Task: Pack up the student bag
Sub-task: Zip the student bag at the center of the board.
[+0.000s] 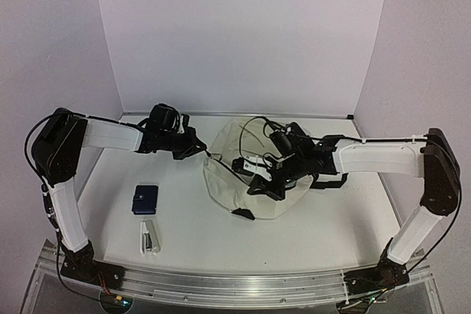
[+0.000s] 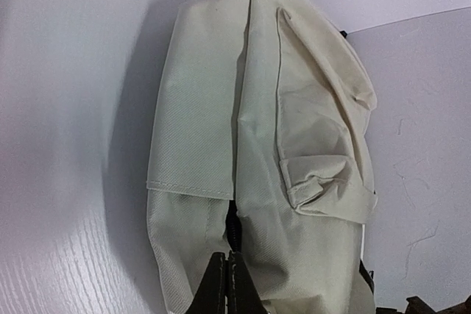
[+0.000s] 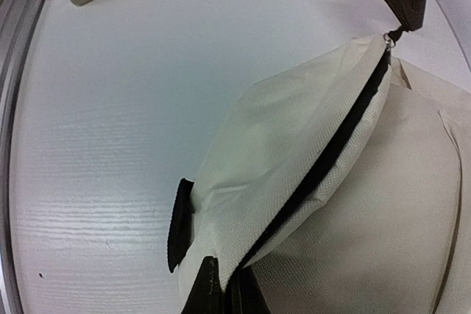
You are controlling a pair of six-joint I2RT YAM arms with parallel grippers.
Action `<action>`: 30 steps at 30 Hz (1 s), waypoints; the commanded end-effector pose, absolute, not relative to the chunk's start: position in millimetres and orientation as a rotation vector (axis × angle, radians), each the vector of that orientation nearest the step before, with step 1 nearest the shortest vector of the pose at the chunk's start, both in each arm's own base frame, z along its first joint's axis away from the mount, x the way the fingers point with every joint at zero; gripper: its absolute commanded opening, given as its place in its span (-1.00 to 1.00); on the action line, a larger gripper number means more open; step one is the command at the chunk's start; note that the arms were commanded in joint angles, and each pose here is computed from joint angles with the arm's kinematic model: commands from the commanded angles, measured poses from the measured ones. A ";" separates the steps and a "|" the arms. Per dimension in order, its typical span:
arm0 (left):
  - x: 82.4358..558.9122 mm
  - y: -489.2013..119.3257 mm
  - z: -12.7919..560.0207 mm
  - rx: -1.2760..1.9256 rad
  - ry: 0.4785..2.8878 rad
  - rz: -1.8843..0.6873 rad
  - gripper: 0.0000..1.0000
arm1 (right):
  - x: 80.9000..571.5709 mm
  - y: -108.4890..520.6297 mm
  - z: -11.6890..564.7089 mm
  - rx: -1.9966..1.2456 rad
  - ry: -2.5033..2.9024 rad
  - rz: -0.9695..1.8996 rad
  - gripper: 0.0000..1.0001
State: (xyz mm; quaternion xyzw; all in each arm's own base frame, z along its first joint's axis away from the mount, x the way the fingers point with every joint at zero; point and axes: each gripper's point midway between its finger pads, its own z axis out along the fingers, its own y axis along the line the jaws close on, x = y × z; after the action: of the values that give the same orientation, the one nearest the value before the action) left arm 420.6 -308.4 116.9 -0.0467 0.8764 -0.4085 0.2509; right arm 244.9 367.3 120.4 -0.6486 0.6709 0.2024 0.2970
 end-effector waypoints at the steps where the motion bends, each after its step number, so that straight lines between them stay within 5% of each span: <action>1: 441.3 -282.0 169.0 -0.127 2.226 -1.057 -0.59 | 220.1 396.4 157.8 -1.652 1.867 0.841 -0.32; 3: 427.5 -280.5 174.9 -0.125 2.224 -1.075 -0.15 | 245.1 392.0 173.9 -1.546 1.905 0.848 0.25; 5: 408.6 -281.6 181.5 -0.110 2.225 -1.063 0.09 | 279.6 376.7 188.2 -1.417 1.951 0.856 0.43; 11: 346.0 -301.6 172.5 -0.082 2.327 -0.993 0.54 | 398.6 298.3 181.5 -1.077 2.132 0.587 0.62; 18: 305.7 -325.7 147.7 -0.130 2.393 -1.004 0.81 | 462.0 246.6 142.3 -0.926 2.270 0.431 0.64; 24: 295.9 -352.3 116.1 -0.132 2.478 -0.997 0.68 | 478.4 235.0 102.5 -0.918 2.353 0.389 0.63; 30: 304.8 -345.0 105.6 -0.204 2.457 -0.981 -0.19 | 440.8 236.6 68.1 -0.983 2.449 0.517 0.49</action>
State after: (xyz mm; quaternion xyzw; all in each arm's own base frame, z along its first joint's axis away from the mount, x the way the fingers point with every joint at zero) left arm 285.7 -349.3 92.7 -0.0431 0.9122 -0.3509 0.2072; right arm 469.4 239.9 92.6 -0.3487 0.8787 0.1681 0.2795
